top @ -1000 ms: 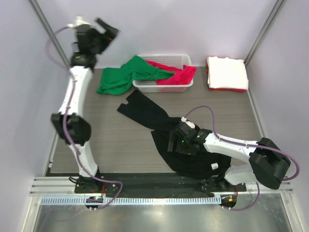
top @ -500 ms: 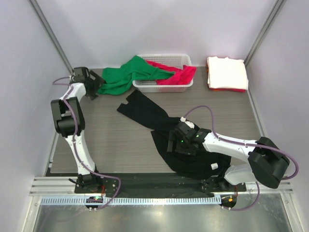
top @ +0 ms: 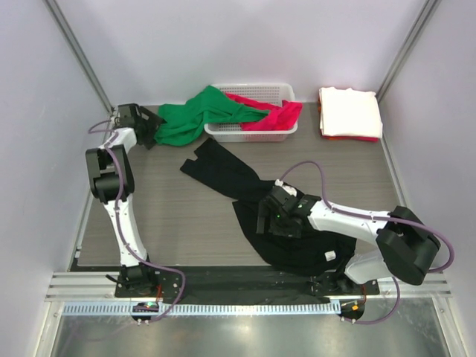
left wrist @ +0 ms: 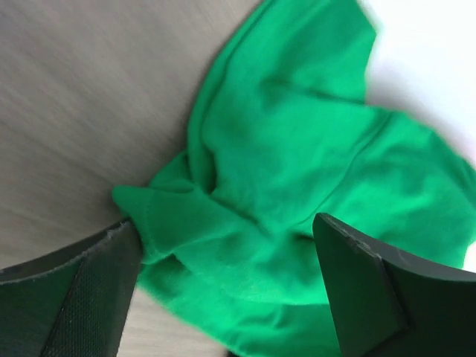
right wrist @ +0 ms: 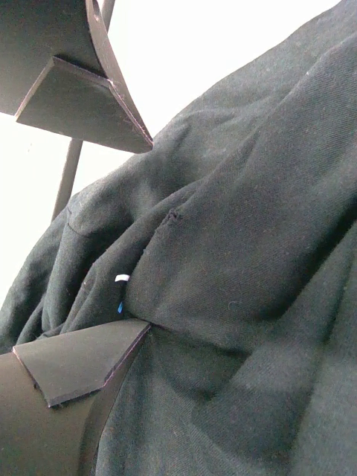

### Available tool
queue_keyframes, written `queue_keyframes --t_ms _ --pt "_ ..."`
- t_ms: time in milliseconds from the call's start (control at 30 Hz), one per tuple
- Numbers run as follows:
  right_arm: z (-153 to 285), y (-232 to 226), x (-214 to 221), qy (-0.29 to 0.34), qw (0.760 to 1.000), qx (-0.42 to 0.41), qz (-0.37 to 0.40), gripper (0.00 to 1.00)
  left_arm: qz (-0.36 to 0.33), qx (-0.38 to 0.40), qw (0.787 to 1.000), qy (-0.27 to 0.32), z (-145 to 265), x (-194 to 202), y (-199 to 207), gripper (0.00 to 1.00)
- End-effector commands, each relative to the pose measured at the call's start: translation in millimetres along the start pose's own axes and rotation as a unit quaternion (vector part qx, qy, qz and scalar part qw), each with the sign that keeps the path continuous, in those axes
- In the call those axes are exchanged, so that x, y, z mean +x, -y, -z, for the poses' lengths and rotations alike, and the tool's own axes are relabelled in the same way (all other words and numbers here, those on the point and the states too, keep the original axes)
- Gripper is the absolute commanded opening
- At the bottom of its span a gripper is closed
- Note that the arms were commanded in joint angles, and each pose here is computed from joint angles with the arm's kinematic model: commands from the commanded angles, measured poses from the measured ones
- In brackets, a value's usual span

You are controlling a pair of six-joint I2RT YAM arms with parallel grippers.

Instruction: Fold and stack the t-shirts

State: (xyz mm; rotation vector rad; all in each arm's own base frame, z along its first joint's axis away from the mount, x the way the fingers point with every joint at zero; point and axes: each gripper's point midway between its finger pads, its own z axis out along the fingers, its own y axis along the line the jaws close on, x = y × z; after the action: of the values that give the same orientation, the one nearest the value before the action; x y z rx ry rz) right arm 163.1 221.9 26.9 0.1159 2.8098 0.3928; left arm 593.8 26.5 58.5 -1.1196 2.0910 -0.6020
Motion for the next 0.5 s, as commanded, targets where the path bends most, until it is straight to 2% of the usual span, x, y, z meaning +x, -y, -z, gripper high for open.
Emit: queue_keyframes --t_ms 0,67,133,167,200,233,300,333,367,433,467 --pt "-9 8 14 -0.030 0.999 0.020 0.014 1.00 0.033 -0.009 0.999 -0.030 -25 23 -10 0.92" --pt "-11 9 14 -0.031 0.999 0.023 0.015 1.00 0.032 -0.005 0.999 -0.035 -31 30 -2 0.86" --pt "-13 12 16 -0.034 0.999 0.027 0.017 1.00 0.032 0.010 0.999 -0.036 -39 34 5 0.69" --pt "-13 13 17 -0.035 0.999 0.029 0.019 1.00 0.034 0.043 0.998 -0.034 -40 34 25 0.58" --pt "-15 15 18 -0.035 0.999 0.031 0.019 1.00 0.041 0.067 0.996 -0.035 -41 34 38 0.30" --pt "-17 17 20 -0.037 0.999 0.034 0.020 1.00 0.046 0.090 0.994 -0.032 -41 33 51 0.20" --pt "-20 20 23 -0.040 0.998 0.035 0.021 1.00 0.048 0.161 0.985 -0.026 -29 34 110 0.00" --pt "-22 21 24 -0.042 0.998 0.037 0.022 1.00 0.044 0.189 0.981 -0.019 -20 32 136 0.00" --pt "-24 22 25 -0.043 0.998 0.037 0.021 1.00 0.031 0.236 0.971 -0.016 -5 47 180 0.00" --pt "-25 22 27 -0.045 0.998 0.035 0.020 1.00 0.014 0.326 0.945 0.015 40 41 259 0.00" --pt "-25 22 27 -0.045 0.998 0.034 0.019 1.00 0.003 0.346 0.938 0.015 52 64 288 0.00"
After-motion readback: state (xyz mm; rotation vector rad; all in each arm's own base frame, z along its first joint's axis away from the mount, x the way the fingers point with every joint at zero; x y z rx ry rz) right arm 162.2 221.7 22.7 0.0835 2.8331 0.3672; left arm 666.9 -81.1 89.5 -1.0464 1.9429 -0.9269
